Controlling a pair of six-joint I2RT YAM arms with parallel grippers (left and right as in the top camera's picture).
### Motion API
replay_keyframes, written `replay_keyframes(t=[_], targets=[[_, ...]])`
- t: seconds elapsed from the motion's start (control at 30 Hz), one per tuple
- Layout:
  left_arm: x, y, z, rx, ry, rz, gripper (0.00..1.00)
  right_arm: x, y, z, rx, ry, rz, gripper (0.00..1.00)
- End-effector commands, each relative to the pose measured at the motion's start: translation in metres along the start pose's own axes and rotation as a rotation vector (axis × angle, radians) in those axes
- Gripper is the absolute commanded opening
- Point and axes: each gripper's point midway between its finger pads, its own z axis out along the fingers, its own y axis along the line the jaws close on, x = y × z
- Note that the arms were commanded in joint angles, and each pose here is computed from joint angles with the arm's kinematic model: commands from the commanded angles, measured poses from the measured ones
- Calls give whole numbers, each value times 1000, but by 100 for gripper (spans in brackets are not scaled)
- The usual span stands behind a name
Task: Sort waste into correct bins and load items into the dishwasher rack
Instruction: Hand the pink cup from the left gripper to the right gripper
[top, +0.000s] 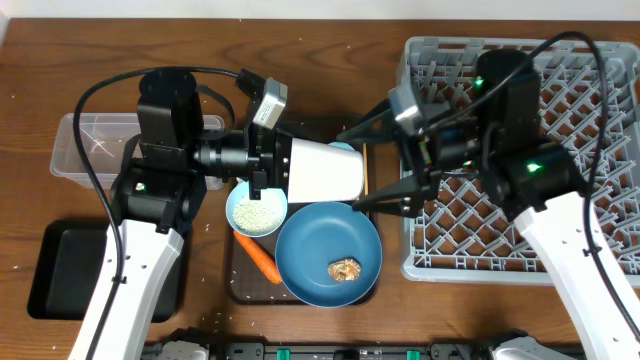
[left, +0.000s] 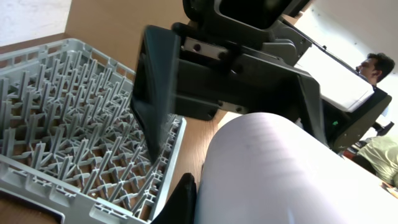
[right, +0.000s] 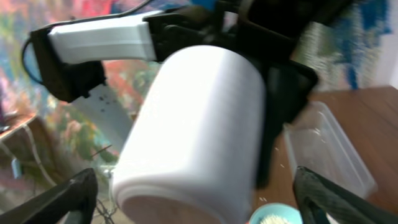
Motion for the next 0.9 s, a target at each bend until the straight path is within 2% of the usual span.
replay_keyframes(t=[0.0, 0.2, 0.33, 0.37, 0.4, 0.43, 0.5, 0.53, 0.57, 0.63, 0.7, 0.77, 0.8, 0.87], targets=[[-6, -10, -2, 25, -3, 25, 6, -6, 17, 14, -81, -1, -48, 86], [-7, -10, -2, 25, -5, 37, 5, -2, 10, 24, -28, 28, 9, 55], [-9, -2, -2, -19, -14, 37, 7, -3, 13, 24, -29, 27, 2, 51], [-9, 0, -2, -33, -16, 34, 9, -4, 14, 24, -29, 26, -1, 49], [-10, 3, -2, -48, -20, 28, 17, -4, 15, 24, -29, 26, -1, 48], [-10, 5, -2, -60, -23, 20, 17, -5, 16, 23, -28, 25, 3, 47], [-10, 5, -2, -61, -23, 20, 25, -7, 18, 23, -27, 24, -5, 47], [-10, 5, -2, -61, -23, 20, 31, -7, 19, 22, -23, 24, -8, 47], [-10, 5, -2, -61, -23, 20, 44, -8, 19, 22, -18, 24, -11, 47], [-10, 5, -2, -61, -23, 20, 46, -9, 18, 21, -5, 25, -15, 47], [-10, 5, -2, -60, -23, 19, 46, -9, 19, 21, -3, 24, -19, 47], [-10, 5, -2, -60, -23, 18, 24, -10, 19, 21, -3, 24, -20, 49], [-10, 5, -2, -60, -23, 18, 9, -10, 19, 21, -3, 24, -21, 55], [-10, 5, -2, -60, -23, 18, 6, -9, 19, 21, -3, 24, -21, 61]])
